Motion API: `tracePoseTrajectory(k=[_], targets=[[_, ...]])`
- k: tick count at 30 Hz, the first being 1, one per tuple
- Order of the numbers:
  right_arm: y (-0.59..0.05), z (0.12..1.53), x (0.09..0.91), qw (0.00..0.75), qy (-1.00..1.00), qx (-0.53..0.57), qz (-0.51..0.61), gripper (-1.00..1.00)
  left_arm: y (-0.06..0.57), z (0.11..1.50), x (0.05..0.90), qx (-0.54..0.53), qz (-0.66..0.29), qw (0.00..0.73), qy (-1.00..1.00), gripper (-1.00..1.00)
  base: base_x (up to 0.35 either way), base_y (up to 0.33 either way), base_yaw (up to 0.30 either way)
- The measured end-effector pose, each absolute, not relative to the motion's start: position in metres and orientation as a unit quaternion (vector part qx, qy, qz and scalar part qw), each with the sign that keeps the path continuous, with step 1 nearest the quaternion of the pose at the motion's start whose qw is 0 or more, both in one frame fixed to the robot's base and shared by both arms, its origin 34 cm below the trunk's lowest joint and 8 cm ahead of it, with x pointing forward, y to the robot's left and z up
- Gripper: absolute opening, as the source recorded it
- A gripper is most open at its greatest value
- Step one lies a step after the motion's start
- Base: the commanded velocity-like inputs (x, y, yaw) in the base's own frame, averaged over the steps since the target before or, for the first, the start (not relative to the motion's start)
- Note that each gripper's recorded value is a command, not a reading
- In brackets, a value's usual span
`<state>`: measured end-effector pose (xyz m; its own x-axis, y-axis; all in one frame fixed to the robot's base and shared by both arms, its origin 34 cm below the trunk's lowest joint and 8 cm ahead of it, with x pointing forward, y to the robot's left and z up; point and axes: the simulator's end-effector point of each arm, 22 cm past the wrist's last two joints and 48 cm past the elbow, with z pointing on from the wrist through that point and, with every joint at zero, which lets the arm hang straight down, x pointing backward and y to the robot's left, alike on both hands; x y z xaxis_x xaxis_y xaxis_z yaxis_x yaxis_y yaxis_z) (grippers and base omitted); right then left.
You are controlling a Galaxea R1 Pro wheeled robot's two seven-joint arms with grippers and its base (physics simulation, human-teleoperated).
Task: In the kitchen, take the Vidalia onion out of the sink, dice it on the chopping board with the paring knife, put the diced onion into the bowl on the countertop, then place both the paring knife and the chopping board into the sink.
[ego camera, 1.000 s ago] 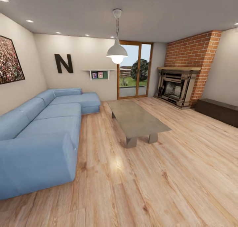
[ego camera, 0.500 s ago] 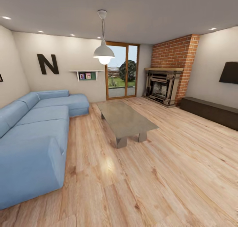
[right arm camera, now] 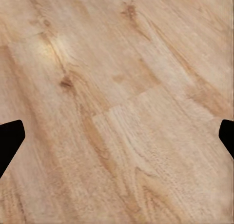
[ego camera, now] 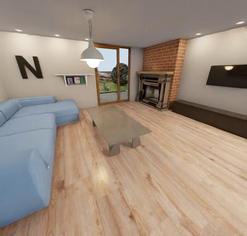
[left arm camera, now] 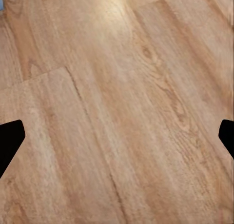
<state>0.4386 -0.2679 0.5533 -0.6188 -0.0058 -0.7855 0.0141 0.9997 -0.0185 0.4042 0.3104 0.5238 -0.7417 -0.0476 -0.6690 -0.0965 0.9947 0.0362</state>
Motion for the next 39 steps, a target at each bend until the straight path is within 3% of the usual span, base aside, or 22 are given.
tracePoseTrajectory(k=[39], targets=[[-0.2691,0.5593,0.4439,0.445,0.895,0.002,-0.012,1.00,0.3101,0.5222,0.4001,-0.039,0.034,0.355,0.934,1.00,0.249,-0.214,-0.236]])
